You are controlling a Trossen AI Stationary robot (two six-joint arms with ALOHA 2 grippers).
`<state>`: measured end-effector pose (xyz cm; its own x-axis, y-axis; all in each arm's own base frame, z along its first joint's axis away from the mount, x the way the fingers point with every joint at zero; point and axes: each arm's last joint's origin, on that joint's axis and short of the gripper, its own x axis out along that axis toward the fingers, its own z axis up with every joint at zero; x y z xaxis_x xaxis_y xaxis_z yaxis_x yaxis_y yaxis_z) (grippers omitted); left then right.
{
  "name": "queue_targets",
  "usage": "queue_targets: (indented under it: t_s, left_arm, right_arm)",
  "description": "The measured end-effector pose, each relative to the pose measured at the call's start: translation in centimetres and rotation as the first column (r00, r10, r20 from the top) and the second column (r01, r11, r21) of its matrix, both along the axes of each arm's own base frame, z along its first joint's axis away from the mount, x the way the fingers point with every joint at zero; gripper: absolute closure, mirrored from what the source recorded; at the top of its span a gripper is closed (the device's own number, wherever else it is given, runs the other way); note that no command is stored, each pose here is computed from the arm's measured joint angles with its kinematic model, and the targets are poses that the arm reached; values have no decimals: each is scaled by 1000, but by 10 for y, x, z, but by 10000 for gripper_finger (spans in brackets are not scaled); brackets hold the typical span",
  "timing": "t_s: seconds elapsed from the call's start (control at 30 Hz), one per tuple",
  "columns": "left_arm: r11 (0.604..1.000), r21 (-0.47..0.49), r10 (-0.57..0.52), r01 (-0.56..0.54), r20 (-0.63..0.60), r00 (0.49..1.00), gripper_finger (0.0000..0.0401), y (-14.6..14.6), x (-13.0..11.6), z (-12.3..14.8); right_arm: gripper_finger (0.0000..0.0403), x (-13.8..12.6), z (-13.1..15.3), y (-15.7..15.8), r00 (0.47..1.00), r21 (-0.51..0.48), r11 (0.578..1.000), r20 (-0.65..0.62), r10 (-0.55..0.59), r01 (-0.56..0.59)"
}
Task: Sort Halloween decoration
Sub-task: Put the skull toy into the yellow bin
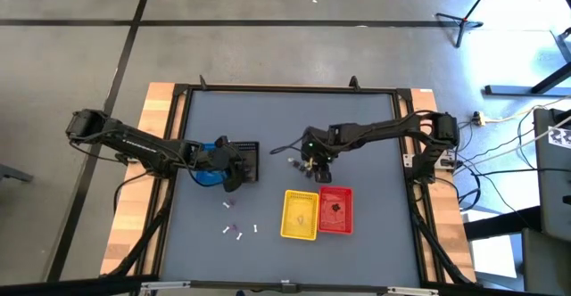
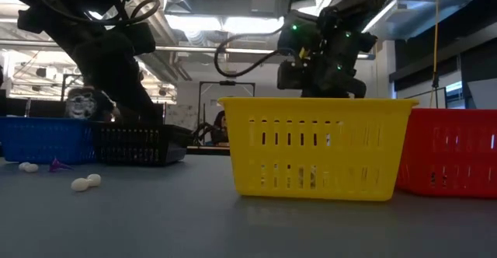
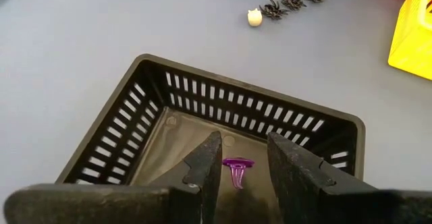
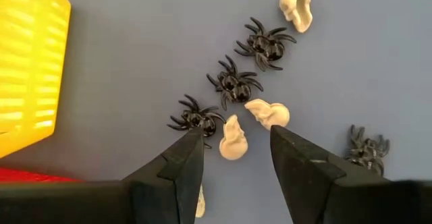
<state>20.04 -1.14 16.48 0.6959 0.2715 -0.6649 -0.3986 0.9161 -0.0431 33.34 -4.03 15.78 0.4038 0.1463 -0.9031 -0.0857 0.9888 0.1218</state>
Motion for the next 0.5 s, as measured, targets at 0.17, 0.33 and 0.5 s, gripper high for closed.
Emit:
queue_targets:
  t_s: [0.17,0.33,0.5]
  left_arm:
    - [1000,0,0,0,0,1000,290,0,0,0]
    - [1000,4,4,-4,1,1000,290,0,0,0]
    - [1000,3,4,-4,2,1000,290,0,0,0]
  right_arm:
    - [233,-1,-3,0,1000,0,1000,0,-1,1]
    - [233,-1,-4,0,1000,0,1000,4,-1,1]
    - [233,2,-13,0,1000,-3,1000,-14,-4,4]
